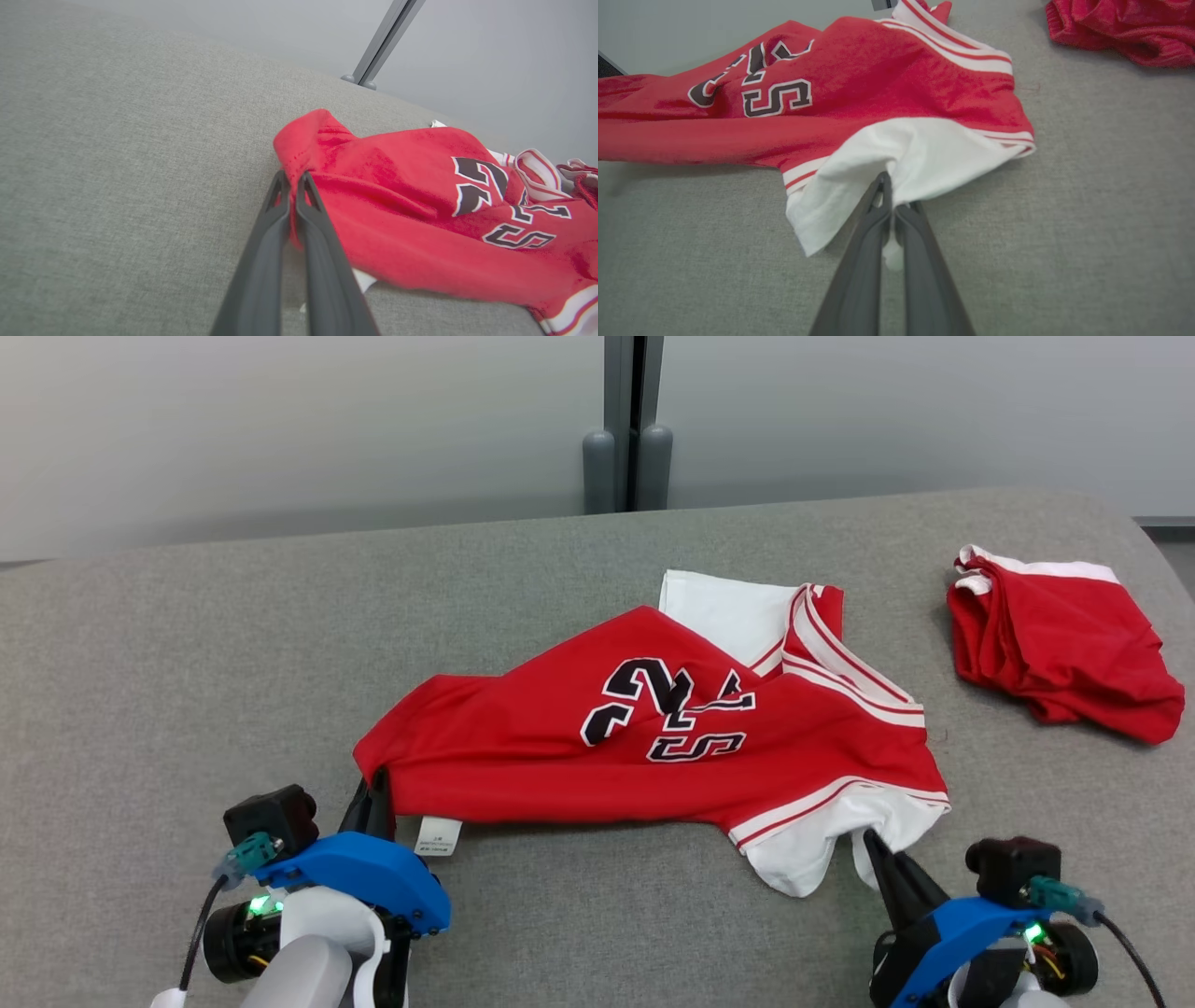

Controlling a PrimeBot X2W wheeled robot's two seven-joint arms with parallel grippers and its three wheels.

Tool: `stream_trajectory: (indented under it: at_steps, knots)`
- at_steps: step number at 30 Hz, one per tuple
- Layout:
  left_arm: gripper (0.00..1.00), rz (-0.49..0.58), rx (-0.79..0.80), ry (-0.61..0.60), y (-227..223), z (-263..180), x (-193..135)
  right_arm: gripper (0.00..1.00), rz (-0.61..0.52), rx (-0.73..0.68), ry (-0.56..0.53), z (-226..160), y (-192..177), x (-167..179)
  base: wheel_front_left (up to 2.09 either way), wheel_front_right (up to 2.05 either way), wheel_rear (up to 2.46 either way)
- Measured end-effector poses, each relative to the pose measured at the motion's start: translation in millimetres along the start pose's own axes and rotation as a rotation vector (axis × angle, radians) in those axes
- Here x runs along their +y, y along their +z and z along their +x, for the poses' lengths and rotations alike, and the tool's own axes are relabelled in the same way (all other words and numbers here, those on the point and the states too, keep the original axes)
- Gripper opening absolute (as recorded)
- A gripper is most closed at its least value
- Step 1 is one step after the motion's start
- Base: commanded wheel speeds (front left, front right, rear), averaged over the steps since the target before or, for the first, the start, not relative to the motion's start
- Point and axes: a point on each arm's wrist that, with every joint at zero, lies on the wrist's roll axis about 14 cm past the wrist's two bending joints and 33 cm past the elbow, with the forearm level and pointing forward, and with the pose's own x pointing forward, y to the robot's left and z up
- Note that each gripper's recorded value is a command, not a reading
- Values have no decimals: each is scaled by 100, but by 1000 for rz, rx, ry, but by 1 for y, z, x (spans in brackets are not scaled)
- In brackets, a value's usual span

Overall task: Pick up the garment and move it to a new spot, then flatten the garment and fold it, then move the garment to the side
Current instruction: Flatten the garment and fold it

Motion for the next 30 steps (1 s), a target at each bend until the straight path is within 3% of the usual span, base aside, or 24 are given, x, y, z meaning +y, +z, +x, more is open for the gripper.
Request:
stream_trajectory:
  at_steps: [7, 16, 25, 30]
  knots:
    - [0, -56, -157, -99, 60, -18, -22, 0, -42, -319, 52, -24, 107, 13, 0, 0, 0]
    - [0, -73, -480, -308, 189, -81, -71, 0, -163, -778, 75, -123, 251, 27, 0, 0, 0]
    - [0, 38, -735, -469, 277, -169, -111, 0, -311, -1100, 44, -227, 323, 46, 0, 0, 0]
    - [0, 122, -777, -472, 295, -186, -118, 0, -362, -1151, -12, -248, 337, 42, 0, 0, 0]
